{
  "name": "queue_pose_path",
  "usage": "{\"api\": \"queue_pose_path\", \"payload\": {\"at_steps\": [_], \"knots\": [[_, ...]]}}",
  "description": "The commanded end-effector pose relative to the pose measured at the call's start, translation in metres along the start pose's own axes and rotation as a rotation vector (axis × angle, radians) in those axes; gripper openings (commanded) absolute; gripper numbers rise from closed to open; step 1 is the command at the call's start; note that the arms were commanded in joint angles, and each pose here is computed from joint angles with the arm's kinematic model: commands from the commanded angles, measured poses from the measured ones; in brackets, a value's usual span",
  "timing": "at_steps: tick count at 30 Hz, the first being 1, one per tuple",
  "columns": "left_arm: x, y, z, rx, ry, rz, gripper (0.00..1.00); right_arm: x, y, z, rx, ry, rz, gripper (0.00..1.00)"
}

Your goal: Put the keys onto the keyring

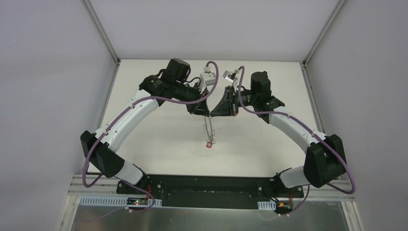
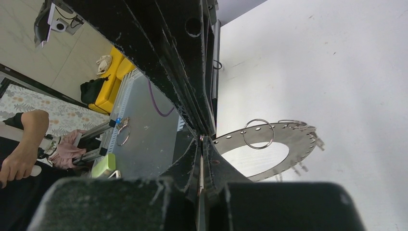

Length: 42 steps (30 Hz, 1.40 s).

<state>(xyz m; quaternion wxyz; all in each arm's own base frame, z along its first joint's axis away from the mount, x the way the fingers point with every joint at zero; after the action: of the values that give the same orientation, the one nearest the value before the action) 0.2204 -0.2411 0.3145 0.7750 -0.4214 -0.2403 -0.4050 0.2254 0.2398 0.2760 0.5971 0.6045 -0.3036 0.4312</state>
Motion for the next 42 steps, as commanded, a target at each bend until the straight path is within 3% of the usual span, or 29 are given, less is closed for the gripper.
{"api": "queue_pose_path", "payload": {"at_steps": [1, 5, 12, 17, 35, 42], "knots": [[0.007, -0.008, 0.005, -0.078, -0.064, -0.057, 0.12, 0.017, 0.012, 0.006, 0.02, -0.044, 0.065, 0.0], [0.015, -0.001, 0.012, -0.117, -0.183, 0.011, 0.3, 0.028, 0.012, 0.013, 0.01, -0.124, 0.051, 0.0], [0.025, 0.012, 0.015, -0.141, -0.361, 0.134, 0.39, 0.041, 0.014, 0.021, 0.009, -0.255, -0.007, 0.0], [0.031, 0.014, 0.011, -0.18, -0.399, 0.175, 0.39, 0.042, 0.01, 0.021, -0.004, -0.297, -0.036, 0.0], [0.041, 0.008, 0.008, -0.31, -0.41, 0.204, 0.18, 0.037, -0.005, 0.028, -0.05, -0.334, -0.067, 0.0], [0.037, 0.011, 0.005, -0.312, -0.399, 0.21, 0.18, 0.038, -0.005, 0.03, -0.054, -0.343, -0.063, 0.0]]}}
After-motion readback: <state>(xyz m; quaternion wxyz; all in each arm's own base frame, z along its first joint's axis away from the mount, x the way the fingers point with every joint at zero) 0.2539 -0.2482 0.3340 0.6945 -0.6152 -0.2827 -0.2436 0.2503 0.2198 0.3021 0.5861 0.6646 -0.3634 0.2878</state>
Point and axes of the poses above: each gripper's point midway between its finger pads, its own z axis back along the fingers, its own y axis along the line the jaws close on, x = y × z, the point moved 7 cm from there along z, back along the fingers, and after that the axes turned 8 degrees about z, right-handed, at the moved point
